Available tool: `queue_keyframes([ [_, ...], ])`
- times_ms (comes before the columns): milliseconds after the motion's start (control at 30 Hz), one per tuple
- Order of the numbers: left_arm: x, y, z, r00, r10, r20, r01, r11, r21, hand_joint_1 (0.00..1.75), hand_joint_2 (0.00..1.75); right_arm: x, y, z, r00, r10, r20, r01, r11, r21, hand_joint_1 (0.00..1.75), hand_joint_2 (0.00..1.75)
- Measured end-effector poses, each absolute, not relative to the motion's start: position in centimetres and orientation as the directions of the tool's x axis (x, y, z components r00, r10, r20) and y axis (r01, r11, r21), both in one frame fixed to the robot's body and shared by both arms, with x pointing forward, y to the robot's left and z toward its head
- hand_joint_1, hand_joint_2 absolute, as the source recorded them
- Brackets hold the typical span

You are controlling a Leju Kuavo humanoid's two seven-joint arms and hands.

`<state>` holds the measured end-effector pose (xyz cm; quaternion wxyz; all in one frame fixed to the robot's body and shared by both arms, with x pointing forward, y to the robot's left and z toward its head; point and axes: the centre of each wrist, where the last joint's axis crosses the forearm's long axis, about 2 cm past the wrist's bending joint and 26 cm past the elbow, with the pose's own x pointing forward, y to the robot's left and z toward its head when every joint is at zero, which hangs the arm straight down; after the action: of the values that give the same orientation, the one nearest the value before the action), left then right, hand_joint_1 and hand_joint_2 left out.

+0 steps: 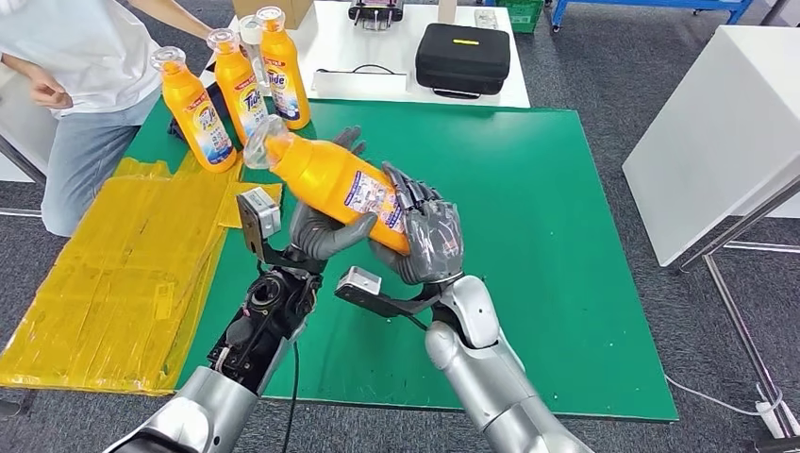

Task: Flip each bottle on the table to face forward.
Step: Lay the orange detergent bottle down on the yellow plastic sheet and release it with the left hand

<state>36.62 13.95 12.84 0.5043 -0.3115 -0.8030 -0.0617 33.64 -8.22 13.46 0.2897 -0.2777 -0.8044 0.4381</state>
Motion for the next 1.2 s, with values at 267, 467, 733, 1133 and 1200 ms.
queue_keyframes([
  [267, 36.6, 13.9, 12.8, -0.298, 0.433, 0.851, 0.564, 0.799, -0.209, 0.0, 1.75, 32.1, -7.9, 13.7, -0.693, 0.688, 0.217, 0.226, 0.493, -0.84, 1.75, 1.75],
  [467, 36.4, 13.7, 12.6, -0.292, 0.428, 0.855, 0.57, 0.796, -0.204, 0.0, 1.75, 31.5, -8.2, 13.4, -0.686, 0.692, 0.226, 0.212, 0.487, -0.847, 1.75, 1.75],
  [733, 36.1, 13.8, 12.3, -0.286, 0.426, 0.858, 0.561, 0.801, -0.21, 0.0, 1.75, 31.3, -8.4, 12.5, -0.677, 0.682, 0.276, 0.144, 0.491, -0.859, 1.75, 1.75],
  [1133, 36.2, 14.1, 12.1, -0.283, 0.418, 0.863, 0.547, 0.81, -0.212, 1.21, 1.75, 31.1, -9.5, 10.0, -0.624, 0.711, 0.325, 0.076, 0.468, -0.88, 1.75, 1.75],
  [1200, 36.2, 14.2, 12.1, -0.284, 0.418, 0.863, 0.545, 0.811, -0.213, 1.75, 1.75, 31.1, -9.6, 9.7, -0.62, 0.712, 0.329, 0.068, 0.467, -0.882, 1.75, 1.75],
])
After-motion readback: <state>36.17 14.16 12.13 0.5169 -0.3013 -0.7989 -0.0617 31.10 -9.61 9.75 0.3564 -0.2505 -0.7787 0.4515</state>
